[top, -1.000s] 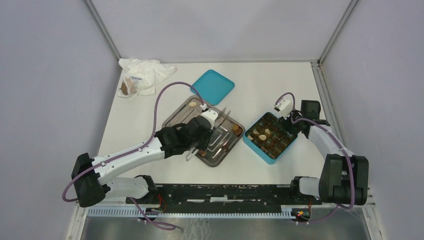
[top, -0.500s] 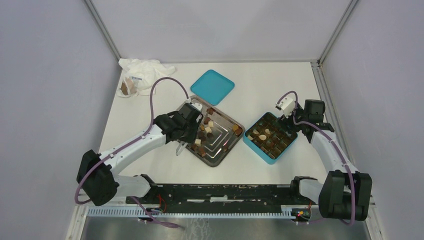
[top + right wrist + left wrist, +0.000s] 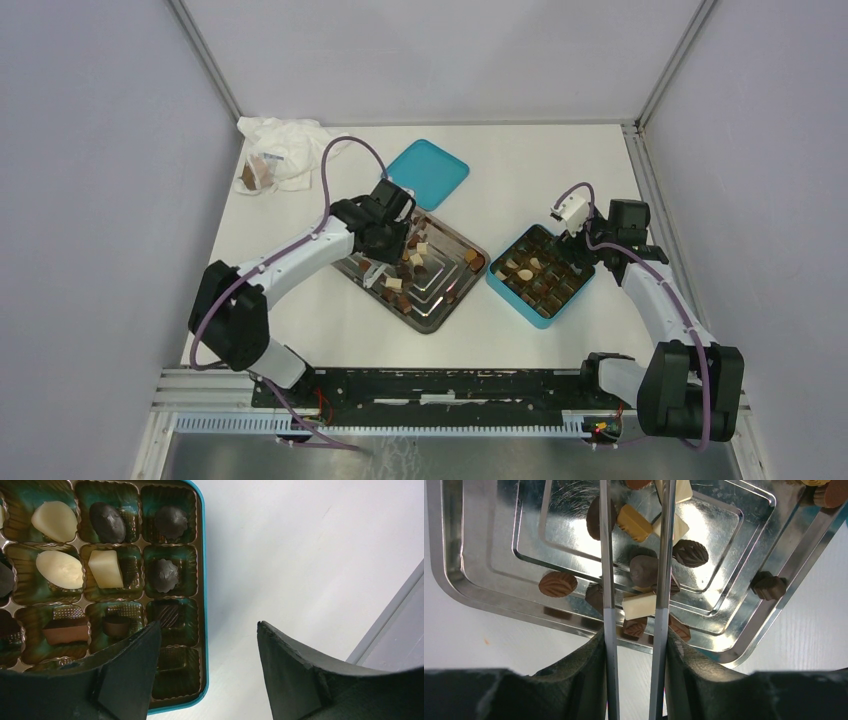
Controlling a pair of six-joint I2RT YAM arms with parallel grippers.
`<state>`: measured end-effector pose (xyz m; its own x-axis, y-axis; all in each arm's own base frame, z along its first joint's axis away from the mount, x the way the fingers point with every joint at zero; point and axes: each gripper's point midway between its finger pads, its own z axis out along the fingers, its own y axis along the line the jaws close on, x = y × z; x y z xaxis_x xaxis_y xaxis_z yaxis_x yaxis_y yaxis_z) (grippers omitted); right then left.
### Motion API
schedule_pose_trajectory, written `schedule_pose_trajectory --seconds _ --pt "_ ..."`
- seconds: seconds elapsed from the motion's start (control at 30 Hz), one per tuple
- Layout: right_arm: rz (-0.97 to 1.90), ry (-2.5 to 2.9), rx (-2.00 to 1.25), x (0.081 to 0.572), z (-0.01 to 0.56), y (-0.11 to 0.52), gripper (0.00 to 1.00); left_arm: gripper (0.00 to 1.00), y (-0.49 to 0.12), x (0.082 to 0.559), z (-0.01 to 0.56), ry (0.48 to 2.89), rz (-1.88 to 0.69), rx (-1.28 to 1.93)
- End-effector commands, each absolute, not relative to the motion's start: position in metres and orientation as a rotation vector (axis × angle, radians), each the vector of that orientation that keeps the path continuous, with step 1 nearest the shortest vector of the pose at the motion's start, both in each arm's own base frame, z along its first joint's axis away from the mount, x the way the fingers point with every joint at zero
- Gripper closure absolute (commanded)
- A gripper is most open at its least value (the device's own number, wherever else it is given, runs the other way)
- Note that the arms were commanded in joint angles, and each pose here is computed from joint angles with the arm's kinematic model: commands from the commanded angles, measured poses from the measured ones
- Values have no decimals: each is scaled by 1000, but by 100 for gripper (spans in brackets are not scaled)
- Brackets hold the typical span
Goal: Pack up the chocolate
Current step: Pick up the fake chocolate from the plate.
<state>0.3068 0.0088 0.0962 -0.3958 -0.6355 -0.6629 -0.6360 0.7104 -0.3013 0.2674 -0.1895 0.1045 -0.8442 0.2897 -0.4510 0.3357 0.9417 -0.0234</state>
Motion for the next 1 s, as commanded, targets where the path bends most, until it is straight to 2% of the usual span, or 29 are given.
schedule_pose_trajectory --seconds 0.0,0.63,0.97 --pt "6 2079 -983 311 104 12 24 54 -203 289 115 2584 -192 503" --pt "13 2082 -991 310 102 13 24 51 -207 305 103 2619 -179 515" --pt "13 2079 -995 310 103 13 24 53 -205 304 100 2639 -159 511"
